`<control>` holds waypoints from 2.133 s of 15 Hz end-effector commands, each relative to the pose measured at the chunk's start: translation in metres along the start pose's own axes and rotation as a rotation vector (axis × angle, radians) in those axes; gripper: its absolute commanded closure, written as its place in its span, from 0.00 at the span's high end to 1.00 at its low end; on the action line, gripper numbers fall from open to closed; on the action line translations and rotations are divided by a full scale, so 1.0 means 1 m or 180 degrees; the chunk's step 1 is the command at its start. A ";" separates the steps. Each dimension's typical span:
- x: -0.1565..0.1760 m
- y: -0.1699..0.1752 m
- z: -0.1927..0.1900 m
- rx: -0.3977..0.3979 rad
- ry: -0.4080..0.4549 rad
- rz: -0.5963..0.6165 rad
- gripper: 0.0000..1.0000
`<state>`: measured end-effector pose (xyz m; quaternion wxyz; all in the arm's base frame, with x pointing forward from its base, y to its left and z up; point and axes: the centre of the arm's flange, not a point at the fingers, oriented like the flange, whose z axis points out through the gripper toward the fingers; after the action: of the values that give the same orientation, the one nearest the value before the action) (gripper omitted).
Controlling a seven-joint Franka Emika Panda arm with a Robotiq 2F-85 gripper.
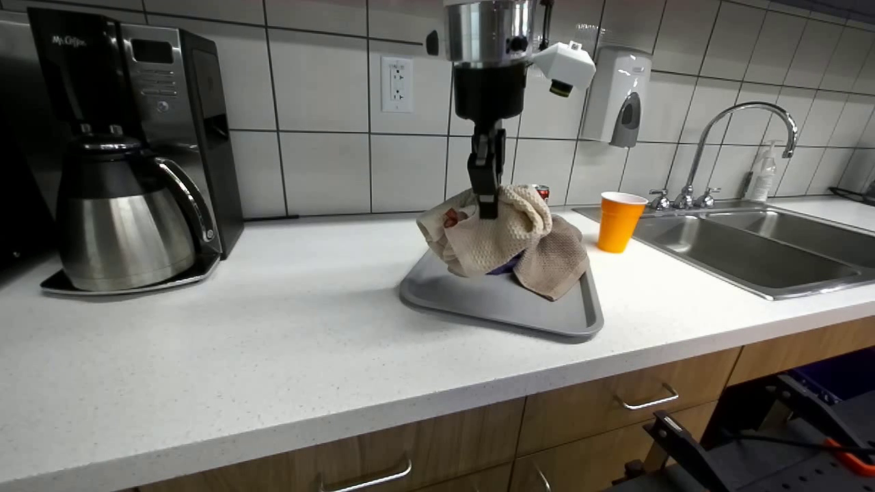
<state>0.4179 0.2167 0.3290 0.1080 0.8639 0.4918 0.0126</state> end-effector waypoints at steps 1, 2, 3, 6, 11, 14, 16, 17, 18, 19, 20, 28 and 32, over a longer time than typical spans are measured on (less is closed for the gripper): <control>-0.015 0.013 0.009 -0.0084 -0.0071 0.0177 0.02; -0.017 0.018 0.012 -0.0083 -0.0090 0.0209 0.02; -0.018 0.023 0.017 -0.0080 -0.0096 0.0233 0.02; -0.020 0.035 0.028 -0.0055 -0.0129 0.0271 0.02; -0.012 0.038 0.052 0.0041 -0.0127 0.0232 0.02; -0.009 0.038 0.064 0.0065 -0.0089 0.0233 0.02; -0.009 0.038 0.069 0.0082 -0.0071 0.0244 0.02; -0.009 0.038 0.071 0.0087 -0.0074 0.0247 0.02; -0.009 0.039 0.073 0.0096 -0.0071 0.0252 0.02; -0.009 0.039 0.076 0.0102 -0.0073 0.0257 0.02; -0.009 0.039 0.079 0.0114 -0.0083 0.0264 0.02; -0.013 0.037 0.102 0.0185 -0.0111 0.0335 0.02; -0.005 0.027 0.094 0.0178 -0.0010 0.0326 0.40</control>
<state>0.4520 0.1723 0.2379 0.0798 0.8892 0.4503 -0.0145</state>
